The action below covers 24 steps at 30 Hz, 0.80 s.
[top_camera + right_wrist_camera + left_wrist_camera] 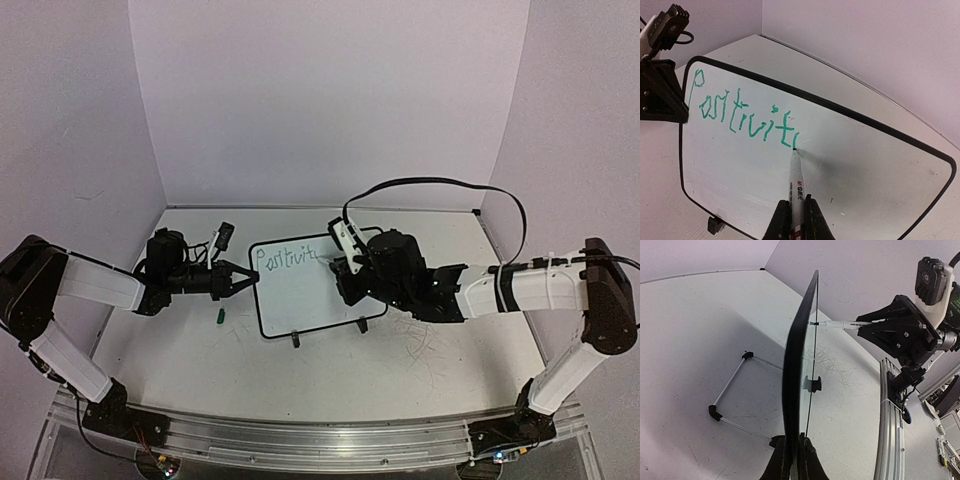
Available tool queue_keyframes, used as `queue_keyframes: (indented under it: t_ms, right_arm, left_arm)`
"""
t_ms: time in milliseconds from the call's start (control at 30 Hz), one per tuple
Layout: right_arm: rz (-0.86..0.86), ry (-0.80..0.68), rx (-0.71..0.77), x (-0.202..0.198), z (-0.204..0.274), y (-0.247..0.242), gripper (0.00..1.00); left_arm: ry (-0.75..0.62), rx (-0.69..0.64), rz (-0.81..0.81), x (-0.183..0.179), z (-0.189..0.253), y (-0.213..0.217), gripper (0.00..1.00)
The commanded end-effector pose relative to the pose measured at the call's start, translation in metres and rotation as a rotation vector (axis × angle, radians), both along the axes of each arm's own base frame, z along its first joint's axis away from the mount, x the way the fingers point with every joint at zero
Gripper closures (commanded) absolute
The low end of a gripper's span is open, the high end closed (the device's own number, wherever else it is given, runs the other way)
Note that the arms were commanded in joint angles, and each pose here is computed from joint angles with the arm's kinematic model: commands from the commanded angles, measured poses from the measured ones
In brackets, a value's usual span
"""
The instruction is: Write a sentence on the whiteboard
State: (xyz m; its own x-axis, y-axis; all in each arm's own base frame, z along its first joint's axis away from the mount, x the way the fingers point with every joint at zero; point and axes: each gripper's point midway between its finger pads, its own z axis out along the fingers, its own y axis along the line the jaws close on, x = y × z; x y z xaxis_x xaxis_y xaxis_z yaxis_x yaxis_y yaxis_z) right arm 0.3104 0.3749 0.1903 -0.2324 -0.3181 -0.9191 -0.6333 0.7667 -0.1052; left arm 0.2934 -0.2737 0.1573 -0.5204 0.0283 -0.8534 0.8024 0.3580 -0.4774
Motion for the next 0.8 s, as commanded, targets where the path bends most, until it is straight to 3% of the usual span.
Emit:
queue_keyframes:
  t_ms: [0, 767]
  right_arm:
    - [-0.054, -0.022, 0.016, 0.005, 0.012, -0.009, 1.0]
    - [-0.091, -0.078, 0.049, 0.023, 0.034, -0.003, 1.0]
  left_arm:
    - [-0.128, -0.028, -0.001, 0.004, 0.027, -0.001, 1.0]
    - [-0.124, -0.026, -0.008, 0.003, 0.024, -0.001, 1.0]
